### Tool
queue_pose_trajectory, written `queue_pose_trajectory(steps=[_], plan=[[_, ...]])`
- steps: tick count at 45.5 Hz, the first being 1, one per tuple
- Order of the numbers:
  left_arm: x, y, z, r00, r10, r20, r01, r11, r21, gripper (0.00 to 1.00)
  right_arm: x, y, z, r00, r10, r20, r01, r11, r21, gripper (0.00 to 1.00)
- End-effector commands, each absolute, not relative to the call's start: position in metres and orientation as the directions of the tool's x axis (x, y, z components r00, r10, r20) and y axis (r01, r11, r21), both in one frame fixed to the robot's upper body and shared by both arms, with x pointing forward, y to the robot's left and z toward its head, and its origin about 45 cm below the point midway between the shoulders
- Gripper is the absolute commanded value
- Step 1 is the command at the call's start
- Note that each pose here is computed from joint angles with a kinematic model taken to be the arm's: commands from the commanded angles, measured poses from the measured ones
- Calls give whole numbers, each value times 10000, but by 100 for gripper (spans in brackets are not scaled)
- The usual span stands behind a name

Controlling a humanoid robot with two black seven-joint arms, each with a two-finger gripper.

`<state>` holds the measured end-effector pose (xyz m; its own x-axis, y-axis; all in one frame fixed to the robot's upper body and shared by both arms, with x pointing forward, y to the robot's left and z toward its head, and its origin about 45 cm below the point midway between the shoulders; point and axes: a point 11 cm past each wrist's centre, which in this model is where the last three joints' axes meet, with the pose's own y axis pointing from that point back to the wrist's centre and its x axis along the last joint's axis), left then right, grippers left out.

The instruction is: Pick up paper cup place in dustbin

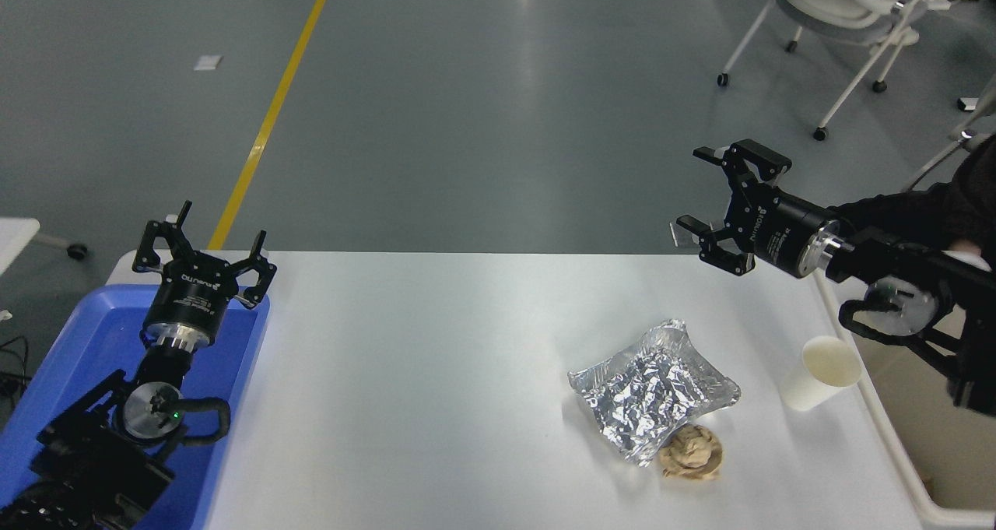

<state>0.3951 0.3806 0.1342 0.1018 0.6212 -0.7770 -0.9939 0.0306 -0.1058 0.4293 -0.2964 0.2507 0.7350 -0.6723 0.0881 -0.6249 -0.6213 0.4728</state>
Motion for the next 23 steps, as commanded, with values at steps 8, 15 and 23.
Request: queue_pose_trajectory(steps=[8,15,23], plan=[[3950,3810,1342,1013,6214,-7769,-9939,291,-1063,100,3931,-2737,3272,9431,-1711,2852,-3323,-4502,8288,100],[3952,3806,1345,1027,6209,-7772,-9938,301,-1073,100,3555,-2636,3406,9766,-445,2106,-2126,-3516,9117,100],[3952,3806,1345,1027,6209,-7772,-9938,301,-1073,100,3265,-2678,3595,9863,-1225,1102,-1400,-2704,9525,100]])
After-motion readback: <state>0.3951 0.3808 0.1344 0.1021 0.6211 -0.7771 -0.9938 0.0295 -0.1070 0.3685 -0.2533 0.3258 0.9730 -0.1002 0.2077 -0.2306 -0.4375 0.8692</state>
